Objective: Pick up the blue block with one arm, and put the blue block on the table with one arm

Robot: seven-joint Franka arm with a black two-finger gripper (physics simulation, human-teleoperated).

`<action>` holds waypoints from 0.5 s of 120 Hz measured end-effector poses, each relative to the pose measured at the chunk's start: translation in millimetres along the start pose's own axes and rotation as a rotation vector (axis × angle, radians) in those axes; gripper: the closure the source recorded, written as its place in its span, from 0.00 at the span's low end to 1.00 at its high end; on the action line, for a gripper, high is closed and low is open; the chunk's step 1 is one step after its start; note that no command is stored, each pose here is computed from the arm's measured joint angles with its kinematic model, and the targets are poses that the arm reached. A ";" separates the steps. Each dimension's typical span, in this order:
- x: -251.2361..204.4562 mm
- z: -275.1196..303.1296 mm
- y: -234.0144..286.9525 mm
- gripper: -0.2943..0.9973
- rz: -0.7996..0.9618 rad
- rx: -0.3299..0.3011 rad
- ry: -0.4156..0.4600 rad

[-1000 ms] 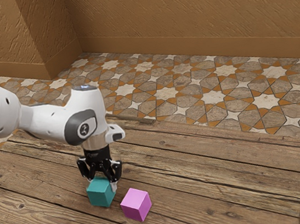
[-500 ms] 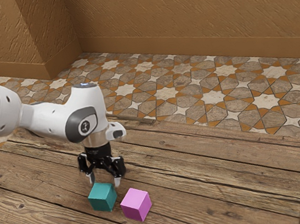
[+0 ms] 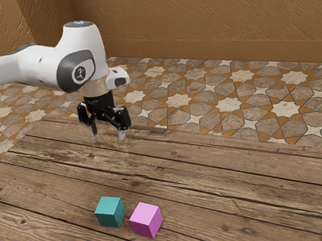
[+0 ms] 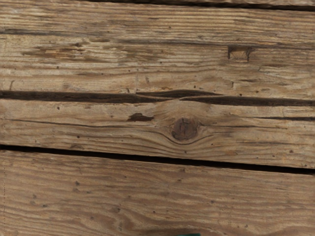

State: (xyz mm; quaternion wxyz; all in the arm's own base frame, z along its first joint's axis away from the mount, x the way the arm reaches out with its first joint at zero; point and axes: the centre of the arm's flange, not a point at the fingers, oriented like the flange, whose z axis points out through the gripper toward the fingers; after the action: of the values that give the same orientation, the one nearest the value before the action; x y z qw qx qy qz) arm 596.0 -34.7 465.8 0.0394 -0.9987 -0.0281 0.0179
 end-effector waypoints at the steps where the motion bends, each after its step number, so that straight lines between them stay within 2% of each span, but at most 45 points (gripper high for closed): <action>1: 0.9 -4.8 0.0 0.23 0.001 0.001 0.005; 22: 5.4 -72.7 -1.2 0.23 0.018 0.014 0.047; 34: 1.8 -107.8 6.7 0.23 0.046 0.047 0.064; 60: -8.1 -116.4 5.6 0.23 0.065 0.095 0.015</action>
State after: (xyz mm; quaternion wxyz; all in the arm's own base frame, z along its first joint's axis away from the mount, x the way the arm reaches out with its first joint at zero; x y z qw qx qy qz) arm 592.6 -49.7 581.6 0.0863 -0.9962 0.0053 0.0132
